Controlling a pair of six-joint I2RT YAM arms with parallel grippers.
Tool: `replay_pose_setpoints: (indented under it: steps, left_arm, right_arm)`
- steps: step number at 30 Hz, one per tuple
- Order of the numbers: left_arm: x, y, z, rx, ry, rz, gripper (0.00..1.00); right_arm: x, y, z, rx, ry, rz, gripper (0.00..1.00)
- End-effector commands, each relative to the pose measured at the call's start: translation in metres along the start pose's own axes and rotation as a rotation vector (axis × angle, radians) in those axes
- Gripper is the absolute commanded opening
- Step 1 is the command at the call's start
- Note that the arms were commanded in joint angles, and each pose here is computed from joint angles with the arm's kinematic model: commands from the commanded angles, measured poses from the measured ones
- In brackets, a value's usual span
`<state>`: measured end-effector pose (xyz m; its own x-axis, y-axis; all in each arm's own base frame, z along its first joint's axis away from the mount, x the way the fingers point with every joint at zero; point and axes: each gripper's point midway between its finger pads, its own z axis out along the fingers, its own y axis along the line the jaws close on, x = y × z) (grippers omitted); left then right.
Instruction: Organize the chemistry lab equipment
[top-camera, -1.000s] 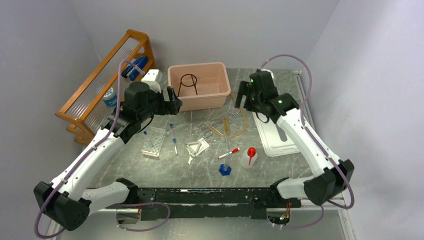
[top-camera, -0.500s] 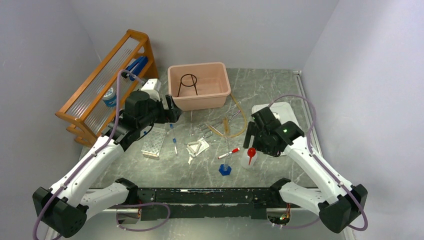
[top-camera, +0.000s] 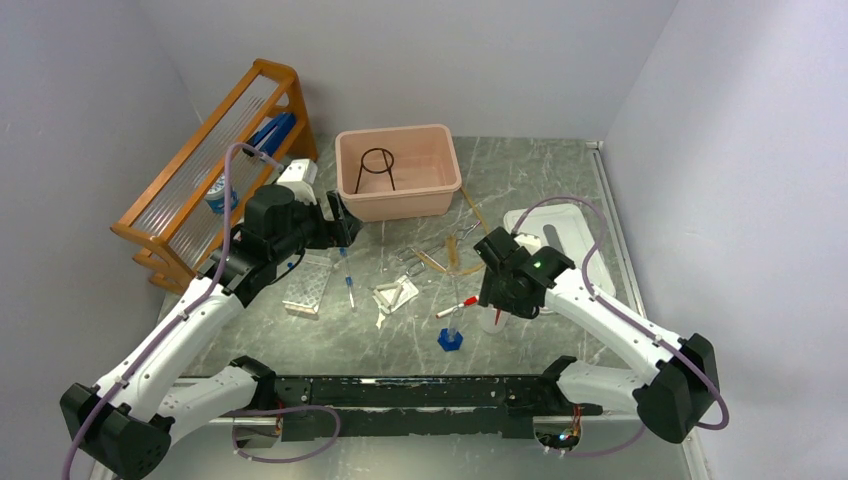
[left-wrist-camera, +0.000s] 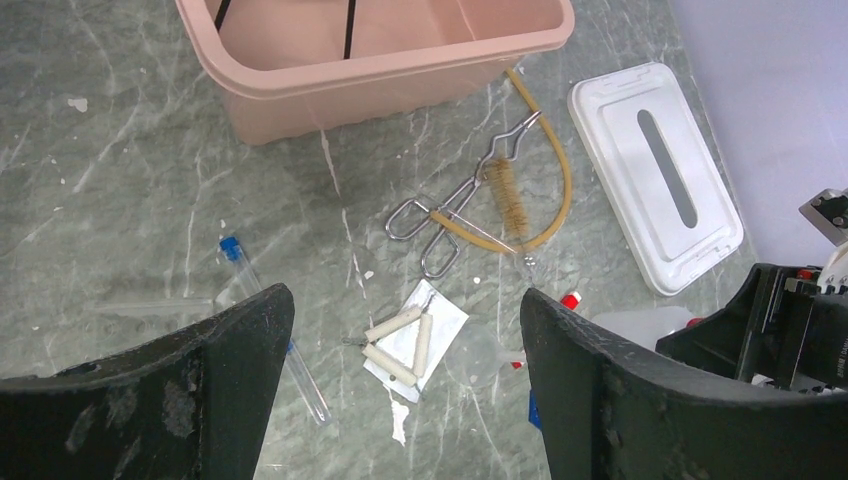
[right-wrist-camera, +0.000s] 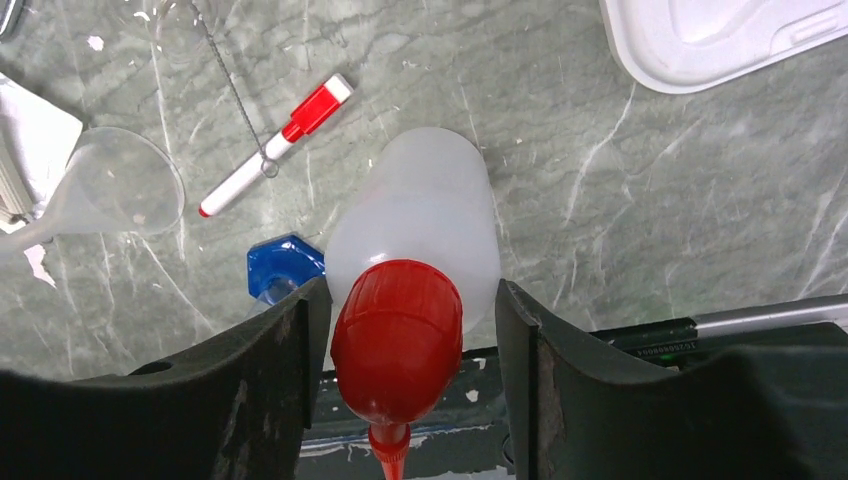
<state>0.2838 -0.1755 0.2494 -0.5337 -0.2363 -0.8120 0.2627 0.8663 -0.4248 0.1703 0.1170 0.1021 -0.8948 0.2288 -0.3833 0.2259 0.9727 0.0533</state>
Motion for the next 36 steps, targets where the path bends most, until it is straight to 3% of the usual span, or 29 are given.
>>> replay_pose_setpoints:
  steps: [1,4,8,10,15,22,29,33,36]
  left_arm:
    - [-0.003,0.002,-0.003,-0.010,-0.009,0.000,0.87]
    - [-0.002,0.003,-0.001,-0.011,-0.004,0.004,0.87]
    - [0.000,0.004,0.002,-0.014,0.003,0.005,0.87]
    - [0.001,0.004,0.004,-0.015,0.004,0.005,0.87]
    - [-0.005,0.002,0.007,-0.010,-0.006,0.015,0.87]
    - [-0.017,0.002,0.008,-0.028,-0.043,0.019,0.87]
    - [-0.027,0.002,0.016,-0.053,-0.048,0.013,0.86]
    - [-0.034,0.003,0.021,-0.075,-0.055,0.014,0.86]
    - [-0.038,0.005,0.023,-0.098,-0.058,0.013,0.86]
  right_arm:
    - [-0.001,0.001,0.017,0.028,-0.022,0.015,0.56]
    - [0.002,-0.002,0.022,0.054,-0.010,0.008,0.64]
    - [0.000,-0.002,0.026,0.065,-0.013,-0.006,0.66]
    - [-0.002,0.000,0.026,0.063,-0.018,-0.009,0.64]
    - [-0.020,0.004,0.017,0.061,-0.082,-0.005,0.45]
    - [-0.103,0.037,-0.051,-0.004,-0.292,-0.044,0.42]
    - [-0.202,0.116,-0.107,-0.188,-0.504,-0.131,0.42]
    - [-0.245,0.161,-0.104,-0.278,-0.567,-0.183,0.42]
    - [-0.271,0.192,-0.079,-0.314,-0.567,-0.228,0.42]
